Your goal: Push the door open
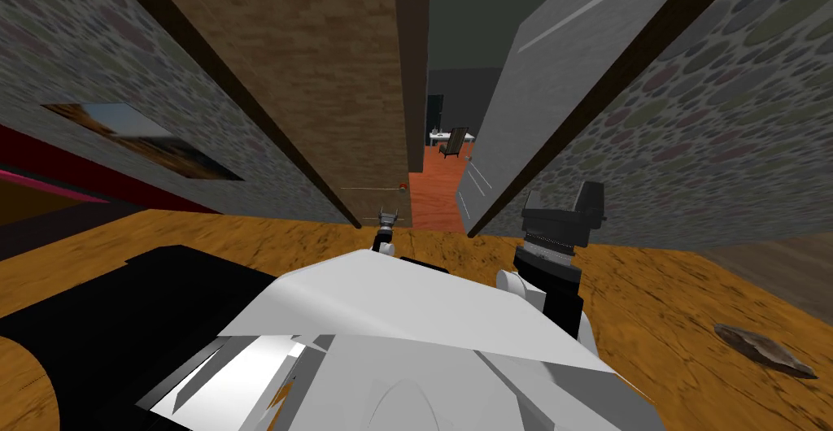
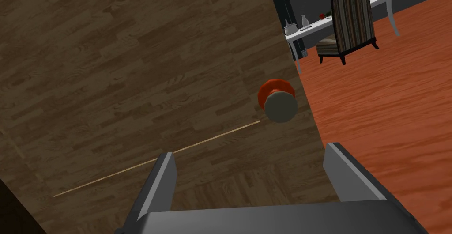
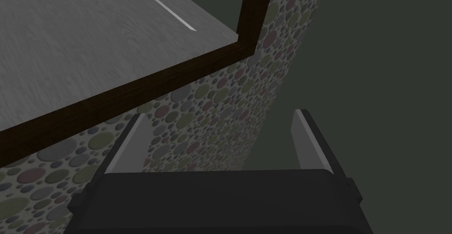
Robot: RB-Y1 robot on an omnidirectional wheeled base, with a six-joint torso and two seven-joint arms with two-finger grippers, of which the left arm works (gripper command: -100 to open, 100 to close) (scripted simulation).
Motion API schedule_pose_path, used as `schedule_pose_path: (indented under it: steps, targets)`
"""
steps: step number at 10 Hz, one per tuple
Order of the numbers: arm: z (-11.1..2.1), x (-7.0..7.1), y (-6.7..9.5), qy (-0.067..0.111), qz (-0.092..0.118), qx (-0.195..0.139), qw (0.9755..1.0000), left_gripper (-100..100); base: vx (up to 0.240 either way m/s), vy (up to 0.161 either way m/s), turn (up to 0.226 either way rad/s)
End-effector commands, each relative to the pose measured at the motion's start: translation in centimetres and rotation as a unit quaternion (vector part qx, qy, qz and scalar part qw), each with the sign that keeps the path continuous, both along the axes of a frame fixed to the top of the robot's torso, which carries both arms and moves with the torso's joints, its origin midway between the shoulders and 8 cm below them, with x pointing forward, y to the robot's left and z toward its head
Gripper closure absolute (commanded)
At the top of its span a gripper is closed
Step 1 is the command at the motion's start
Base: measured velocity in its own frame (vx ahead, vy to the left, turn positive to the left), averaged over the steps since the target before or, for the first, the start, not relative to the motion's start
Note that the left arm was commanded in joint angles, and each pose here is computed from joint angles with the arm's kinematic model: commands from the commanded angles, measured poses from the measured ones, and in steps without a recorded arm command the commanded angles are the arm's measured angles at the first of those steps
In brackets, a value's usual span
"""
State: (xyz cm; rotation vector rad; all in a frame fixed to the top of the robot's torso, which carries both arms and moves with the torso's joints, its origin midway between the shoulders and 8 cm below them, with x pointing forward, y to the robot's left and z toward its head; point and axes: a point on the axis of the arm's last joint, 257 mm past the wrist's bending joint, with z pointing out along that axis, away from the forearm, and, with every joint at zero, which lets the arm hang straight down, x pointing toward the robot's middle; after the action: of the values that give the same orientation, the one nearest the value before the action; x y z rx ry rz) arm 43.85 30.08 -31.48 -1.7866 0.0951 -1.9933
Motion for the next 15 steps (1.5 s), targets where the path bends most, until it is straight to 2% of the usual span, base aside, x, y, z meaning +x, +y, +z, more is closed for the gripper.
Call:
schedule_pose_path:
  steps: [1,4,8,11,13,14,15]
  targets:
    - [-1.1,-0.2,0.2,0.003,0.001,-0.026,0.9996,-100,0.071,0.077,-0.125]
    - [-2.8,-0.5,-0.1,0.008,0.005,-0.068,0.9976,-100,0.052,0.066,-0.133]
    - [-4.8,-0.9,-0.5,0.014,0.010,-0.117,0.9930,-100,0.061,0.062,-0.112]
    - [-5.9,-1.2,-0.9,0.018,0.014,-0.147,0.9889,-100,0.045,0.058,-0.091]
    - [-7.1,-1.6,-1.4,0.021,0.018,-0.177,0.9839,-100,0.045,0.064,-0.122]
    - [-7.4,-1.7,-1.6,0.022,0.019,-0.185,0.9824,-100,0.049,0.074,-0.092]
    - [-7.2,-1.7,-1.5,0.022,0.018,-0.178,0.9837,-100,0.020,0.035,-0.015]
